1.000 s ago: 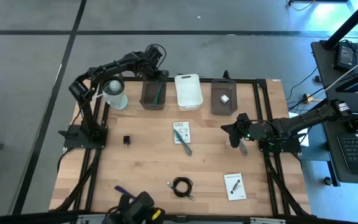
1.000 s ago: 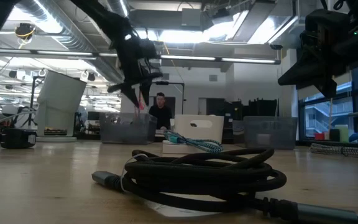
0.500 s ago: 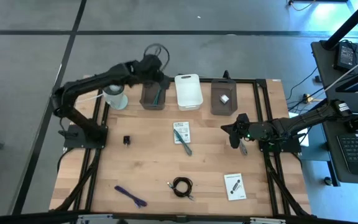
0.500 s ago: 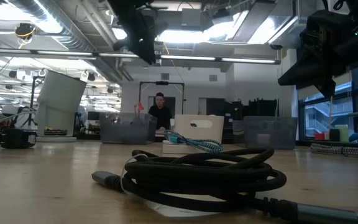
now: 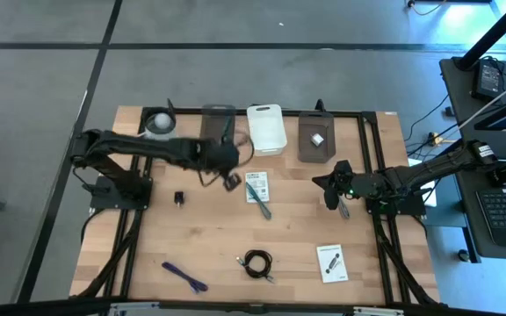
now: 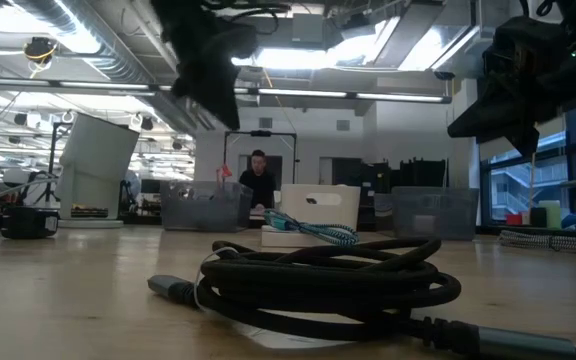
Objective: Pick and place items into bin
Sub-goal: Put the gray charger cable into the left black bin
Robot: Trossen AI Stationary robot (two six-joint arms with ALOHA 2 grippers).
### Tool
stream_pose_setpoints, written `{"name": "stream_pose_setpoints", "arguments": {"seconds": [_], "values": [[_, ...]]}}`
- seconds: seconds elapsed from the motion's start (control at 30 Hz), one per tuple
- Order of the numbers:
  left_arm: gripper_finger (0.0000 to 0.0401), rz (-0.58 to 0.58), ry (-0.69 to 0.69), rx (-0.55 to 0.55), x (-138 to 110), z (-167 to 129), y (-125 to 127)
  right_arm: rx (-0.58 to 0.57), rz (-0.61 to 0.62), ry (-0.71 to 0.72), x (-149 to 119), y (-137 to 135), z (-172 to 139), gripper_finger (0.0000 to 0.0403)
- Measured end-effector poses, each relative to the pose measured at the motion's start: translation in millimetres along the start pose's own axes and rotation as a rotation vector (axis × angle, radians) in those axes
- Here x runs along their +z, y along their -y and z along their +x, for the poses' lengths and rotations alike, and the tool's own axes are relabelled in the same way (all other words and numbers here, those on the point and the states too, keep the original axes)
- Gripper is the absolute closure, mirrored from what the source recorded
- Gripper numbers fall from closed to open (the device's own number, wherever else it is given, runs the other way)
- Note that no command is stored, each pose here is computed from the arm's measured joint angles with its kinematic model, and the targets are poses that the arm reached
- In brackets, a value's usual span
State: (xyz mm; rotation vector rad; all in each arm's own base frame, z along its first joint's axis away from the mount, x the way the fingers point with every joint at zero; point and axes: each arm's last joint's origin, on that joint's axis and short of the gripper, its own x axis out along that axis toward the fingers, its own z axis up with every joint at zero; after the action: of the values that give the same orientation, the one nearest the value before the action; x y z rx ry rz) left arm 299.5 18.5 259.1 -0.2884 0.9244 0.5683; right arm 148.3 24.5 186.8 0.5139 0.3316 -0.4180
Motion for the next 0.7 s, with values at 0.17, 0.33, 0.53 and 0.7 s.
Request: {"name": "stream_pose_setpoints", "arguments": {"seconds": [0.17, 0.33, 0.53, 0.7], "values": [[0.0399, 0.114, 0.095, -0.113, -33, 13, 32, 0.004, 0.007, 0.005, 1, 0, 0, 0.0382], [0.0399, 0.198, 0.248, -0.240, -56, 16, 48, 0.022, 0.022, 0.027, 3, -2, 0, 0.0382], [0.0399, 0.233, 0.411, -0.367, -77, 0, 34, 0.041, 0.040, 0.049, 5, -4, 0, 0.0382], [0.0399, 0.185, 0.499, -0.423, -91, -20, 9, 0.059, 0.062, 0.072, 8, -6, 0, 0.0382]]}}
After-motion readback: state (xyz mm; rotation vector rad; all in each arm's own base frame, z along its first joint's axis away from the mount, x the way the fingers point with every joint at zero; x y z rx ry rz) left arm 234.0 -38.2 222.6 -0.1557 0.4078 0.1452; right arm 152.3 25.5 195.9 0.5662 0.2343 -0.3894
